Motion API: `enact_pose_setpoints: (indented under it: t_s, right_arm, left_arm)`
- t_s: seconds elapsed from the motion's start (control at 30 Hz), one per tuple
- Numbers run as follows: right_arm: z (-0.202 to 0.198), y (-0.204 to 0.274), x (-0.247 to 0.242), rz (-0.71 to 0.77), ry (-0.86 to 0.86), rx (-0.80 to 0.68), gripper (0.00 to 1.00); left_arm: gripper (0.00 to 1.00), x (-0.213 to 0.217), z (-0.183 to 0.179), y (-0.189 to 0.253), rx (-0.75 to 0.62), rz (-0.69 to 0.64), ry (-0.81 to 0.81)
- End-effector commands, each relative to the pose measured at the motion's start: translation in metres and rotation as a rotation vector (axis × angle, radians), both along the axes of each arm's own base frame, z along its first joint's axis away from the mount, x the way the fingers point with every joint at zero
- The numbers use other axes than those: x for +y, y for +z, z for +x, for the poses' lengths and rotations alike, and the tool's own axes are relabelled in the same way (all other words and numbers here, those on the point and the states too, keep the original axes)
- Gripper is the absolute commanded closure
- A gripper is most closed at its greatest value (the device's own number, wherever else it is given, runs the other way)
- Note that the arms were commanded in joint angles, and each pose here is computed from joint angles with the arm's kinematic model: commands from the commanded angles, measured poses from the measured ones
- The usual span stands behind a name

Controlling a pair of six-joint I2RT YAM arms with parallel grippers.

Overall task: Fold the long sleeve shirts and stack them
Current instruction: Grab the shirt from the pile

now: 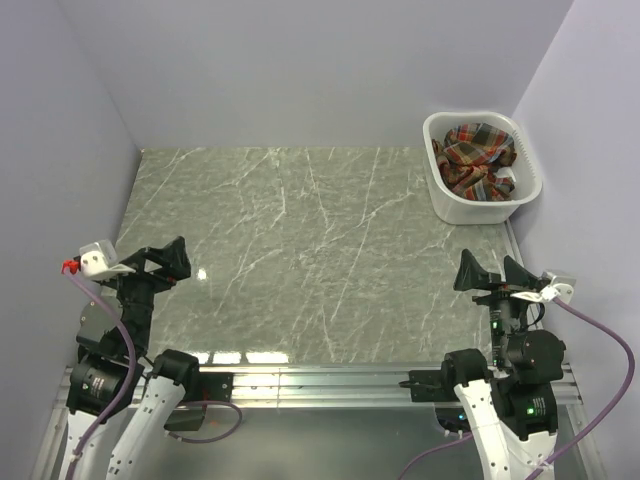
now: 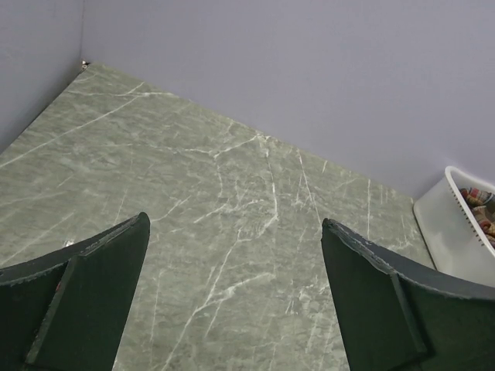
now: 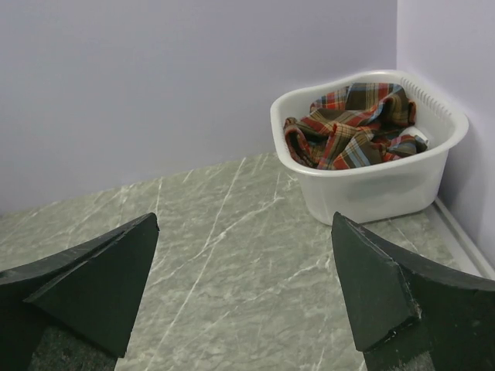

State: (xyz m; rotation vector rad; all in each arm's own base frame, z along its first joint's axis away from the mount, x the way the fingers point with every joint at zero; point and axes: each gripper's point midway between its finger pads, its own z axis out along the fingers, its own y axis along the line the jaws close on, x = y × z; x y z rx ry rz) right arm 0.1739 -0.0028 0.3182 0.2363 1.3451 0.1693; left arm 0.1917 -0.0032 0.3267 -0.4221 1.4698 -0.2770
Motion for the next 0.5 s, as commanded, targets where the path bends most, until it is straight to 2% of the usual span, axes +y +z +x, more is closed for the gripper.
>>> enact_pose_setpoints:
  t_s: [0.0, 0.3, 0.37, 0.4, 0.47]
  right_arm:
    - [-0.002, 0.01, -0.002, 0.025, -0.008, -0.018, 0.0]
    - [0.014, 0.017, 0.013, -0.014, 0.062, 0.008, 0.0]
    - [0.019, 0.032, 0.011, 0.02, 0.043, 0.014, 0.0]
    - [0.034, 0.028, 0.013, 0.018, 0.04, 0.076, 0.0]
    - [0.042, 0.048, 0.014, 0.026, 0.037, 0.104, 0.0]
  left_arm:
    - [0.01, -0.004, 0.001, 0.007, -0.028, -0.01, -0.02]
    - [0.01, -0.013, 0.018, -0.004, -0.018, -0.026, -0.039]
    - [0.01, -0.017, 0.028, -0.014, 0.023, -0.021, -0.048]
    - [0.01, -0.022, 0.031, -0.017, 0.039, -0.024, -0.068]
    - [0.01, -0.029, 0.043, -0.027, 0.105, -0.022, -0.082]
